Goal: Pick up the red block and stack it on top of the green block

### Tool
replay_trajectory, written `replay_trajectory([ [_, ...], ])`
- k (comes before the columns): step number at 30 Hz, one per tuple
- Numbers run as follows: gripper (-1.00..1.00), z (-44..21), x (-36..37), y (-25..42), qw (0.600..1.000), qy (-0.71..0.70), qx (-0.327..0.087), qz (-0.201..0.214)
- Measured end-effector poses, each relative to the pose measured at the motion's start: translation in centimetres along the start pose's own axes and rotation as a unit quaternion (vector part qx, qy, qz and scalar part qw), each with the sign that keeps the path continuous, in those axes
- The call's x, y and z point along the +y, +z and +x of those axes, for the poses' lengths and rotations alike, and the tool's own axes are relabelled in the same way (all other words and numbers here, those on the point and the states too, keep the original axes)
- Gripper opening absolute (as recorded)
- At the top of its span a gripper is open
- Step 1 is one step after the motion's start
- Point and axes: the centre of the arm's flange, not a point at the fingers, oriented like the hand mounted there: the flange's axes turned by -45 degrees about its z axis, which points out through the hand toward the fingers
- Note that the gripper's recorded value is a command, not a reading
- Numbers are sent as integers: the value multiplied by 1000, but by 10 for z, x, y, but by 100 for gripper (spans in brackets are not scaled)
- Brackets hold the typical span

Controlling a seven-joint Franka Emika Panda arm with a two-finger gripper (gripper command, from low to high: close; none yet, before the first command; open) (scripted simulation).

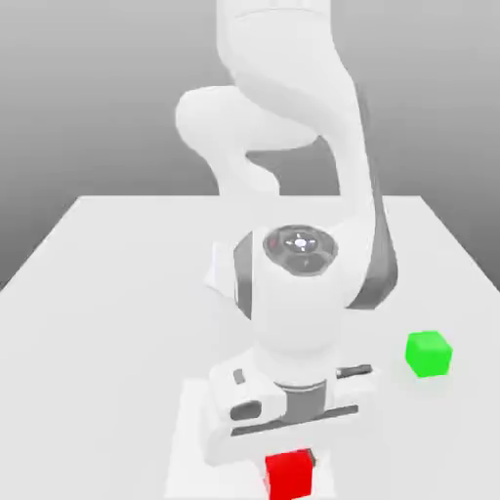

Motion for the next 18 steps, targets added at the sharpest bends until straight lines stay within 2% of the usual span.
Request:
replay_trajectory([
  [3,-100,-2,-6,-35,1000,-1,0,1],
  [7,-100,-28,-112,-58,999,-28,1,16],
  [11,-100,-95,-239,-72,996,-92,-2,17],
  [14,-100,-144,-275,-77,996,-90,-1,6],
  [18,-100,-164,-287,-72,996,-88,-11,15],
])
